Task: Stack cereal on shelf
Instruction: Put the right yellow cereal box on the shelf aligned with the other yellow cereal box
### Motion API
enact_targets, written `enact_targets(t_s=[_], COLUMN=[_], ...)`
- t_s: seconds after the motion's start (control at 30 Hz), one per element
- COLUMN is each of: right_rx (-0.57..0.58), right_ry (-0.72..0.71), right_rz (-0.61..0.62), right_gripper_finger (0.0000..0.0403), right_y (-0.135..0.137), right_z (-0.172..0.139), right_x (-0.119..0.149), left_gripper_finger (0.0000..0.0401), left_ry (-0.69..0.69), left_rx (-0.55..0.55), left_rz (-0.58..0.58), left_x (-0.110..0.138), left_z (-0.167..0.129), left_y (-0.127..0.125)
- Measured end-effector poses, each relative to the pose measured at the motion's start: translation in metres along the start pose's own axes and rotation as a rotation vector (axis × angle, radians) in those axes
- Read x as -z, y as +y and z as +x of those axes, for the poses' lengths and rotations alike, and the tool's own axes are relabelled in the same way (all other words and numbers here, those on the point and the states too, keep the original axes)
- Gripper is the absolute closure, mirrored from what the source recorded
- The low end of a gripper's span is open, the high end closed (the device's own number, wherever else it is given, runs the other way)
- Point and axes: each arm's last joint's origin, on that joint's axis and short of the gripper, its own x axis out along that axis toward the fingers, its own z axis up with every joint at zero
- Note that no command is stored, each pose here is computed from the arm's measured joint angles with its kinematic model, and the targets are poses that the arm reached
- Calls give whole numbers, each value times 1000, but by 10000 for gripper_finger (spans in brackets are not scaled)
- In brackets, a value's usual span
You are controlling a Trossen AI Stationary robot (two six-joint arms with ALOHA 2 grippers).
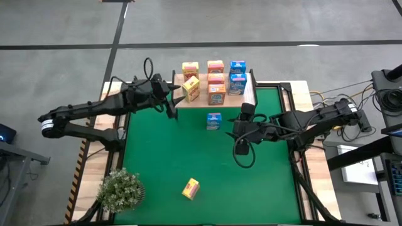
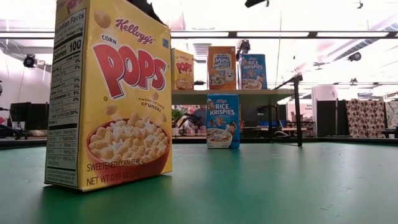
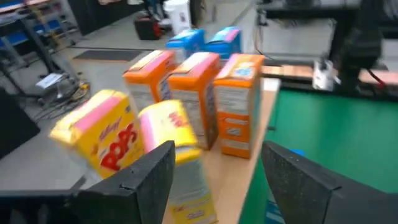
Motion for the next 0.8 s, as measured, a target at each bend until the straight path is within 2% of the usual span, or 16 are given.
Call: enact_targets(t_s=[0.1,0.2,0.47,0.8], right_rx=[1,1,16,48], right_ry=[-26,-62,-199,-330], right_rz=[-16,-32,-78,-126], right_gripper_finger=[209,232,301,362], right_y=[0,-1,-4,1], right_z=[0,-2,-6,2], right_x=[5,11,26,53], left_gripper_finger=[198,236,385,399], left_ry=[44,111,253,300], left_rx=[51,102,134,-96], left_rz=[86,177,224,253], left_x=[-16,-21,-8,5], left_z=[-3,-4,20,56], left_y=[-9,-18,-30,-32])
